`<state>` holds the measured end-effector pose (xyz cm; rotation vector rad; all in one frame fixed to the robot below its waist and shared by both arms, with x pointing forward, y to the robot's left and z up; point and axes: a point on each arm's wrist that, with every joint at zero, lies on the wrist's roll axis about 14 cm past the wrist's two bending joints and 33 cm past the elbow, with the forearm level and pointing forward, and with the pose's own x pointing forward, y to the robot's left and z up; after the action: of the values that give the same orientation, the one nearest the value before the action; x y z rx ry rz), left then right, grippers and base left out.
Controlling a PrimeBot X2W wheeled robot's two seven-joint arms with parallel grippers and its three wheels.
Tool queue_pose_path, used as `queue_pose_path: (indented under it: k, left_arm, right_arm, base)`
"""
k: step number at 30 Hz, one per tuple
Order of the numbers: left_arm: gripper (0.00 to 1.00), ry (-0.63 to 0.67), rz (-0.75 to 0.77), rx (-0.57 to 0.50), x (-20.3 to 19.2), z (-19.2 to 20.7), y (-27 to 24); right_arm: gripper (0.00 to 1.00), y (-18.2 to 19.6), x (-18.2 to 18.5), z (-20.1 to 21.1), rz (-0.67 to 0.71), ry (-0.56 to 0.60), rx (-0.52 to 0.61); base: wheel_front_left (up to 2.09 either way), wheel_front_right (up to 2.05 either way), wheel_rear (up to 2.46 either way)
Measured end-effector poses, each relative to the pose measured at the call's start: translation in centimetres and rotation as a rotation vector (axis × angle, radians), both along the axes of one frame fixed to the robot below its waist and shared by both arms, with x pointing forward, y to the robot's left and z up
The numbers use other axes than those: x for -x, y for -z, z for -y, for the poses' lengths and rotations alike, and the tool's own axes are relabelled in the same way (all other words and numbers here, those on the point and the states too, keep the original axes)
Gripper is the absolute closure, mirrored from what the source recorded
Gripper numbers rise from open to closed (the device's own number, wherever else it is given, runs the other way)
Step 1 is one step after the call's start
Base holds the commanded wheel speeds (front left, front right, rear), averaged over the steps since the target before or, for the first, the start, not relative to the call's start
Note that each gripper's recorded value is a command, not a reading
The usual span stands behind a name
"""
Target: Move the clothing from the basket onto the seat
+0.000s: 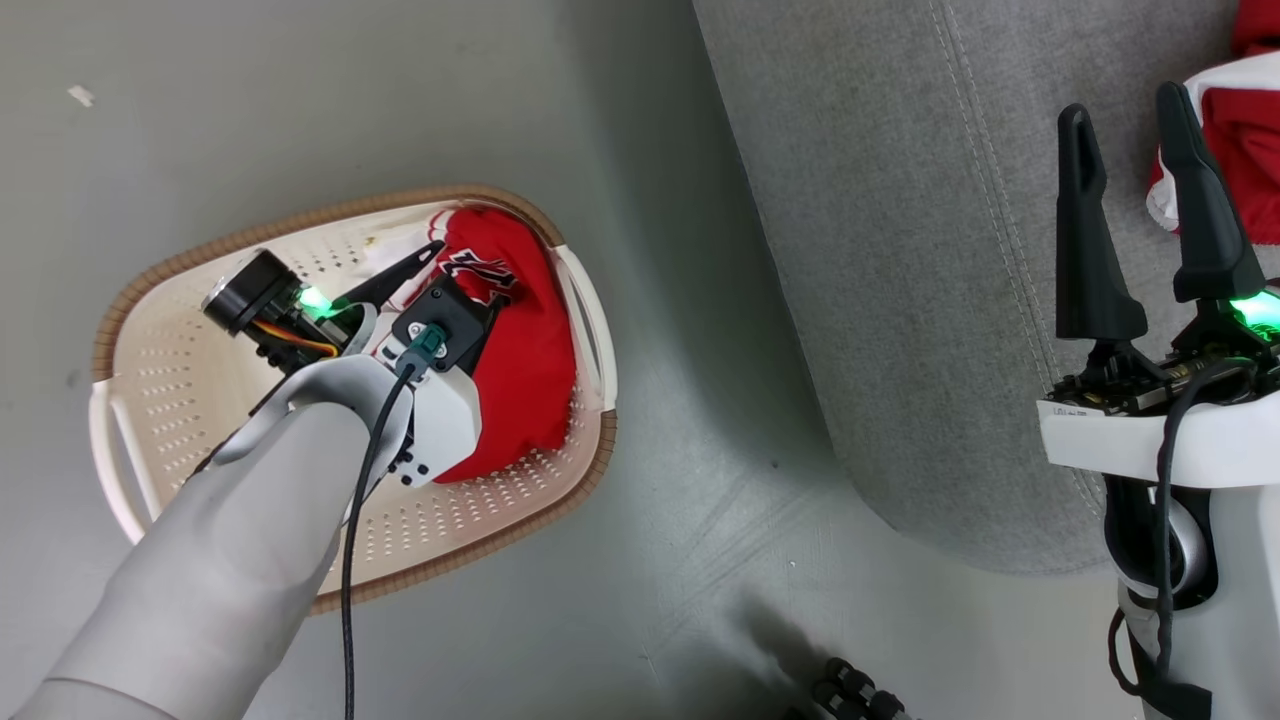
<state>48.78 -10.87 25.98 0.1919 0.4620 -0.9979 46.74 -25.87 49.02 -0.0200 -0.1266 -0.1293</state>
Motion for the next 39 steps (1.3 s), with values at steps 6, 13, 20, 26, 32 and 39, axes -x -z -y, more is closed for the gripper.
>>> queue_pose_path:
  k: [6, 13, 20, 26, 32, 39]
  left_arm:
    - [0.00, 0.061, 0.024, -0.003, 0.0, 1.7, 0.7]
    - [0.00, 0.113, 0.036, -0.002, 0.3, 3.3, 1.7]
    - [0.00, 0.141, 0.045, -0.004, 0.1, 4.2, 2.6]
    - [0.00, 0.174, 0.084, -0.041, -0.7, 4.4, 3.6]
    - [0.00, 0.219, 0.110, -0.088, -0.7, 4.7, 4.8]
    - [0.00, 0.266, 0.130, -0.160, -0.5, 4.5, 6.4]
  right_arm:
    - [0.00, 0.8, -0.1, 0.3, -0.020, 0.007, -0.011]
    - [0.00, 0.9, -0.4, 0.8, -0.023, 0.017, -0.009]
    - [0.00, 1.5, -0.1, 1.5, -0.044, 0.038, -0.016]
    - [0.00, 1.4, -0.6, 1.8, -0.039, 0.039, -0.013]
    - [0.00, 1.9, -0.3, 2.0, -0.058, 0.045, -0.013]
    - [0.00, 2.1, -0.1, 2.4, -0.069, 0.059, -0.009]
  base:
    - [0.00, 0.00, 0.00]
    - [0.00, 0.00, 0.00]
    - [0.00, 0.00, 0.00]
    - [0.00, 0.00, 0.00]
    - [0.00, 0.00, 0.00]
    - [0.00, 0.00, 0.00]
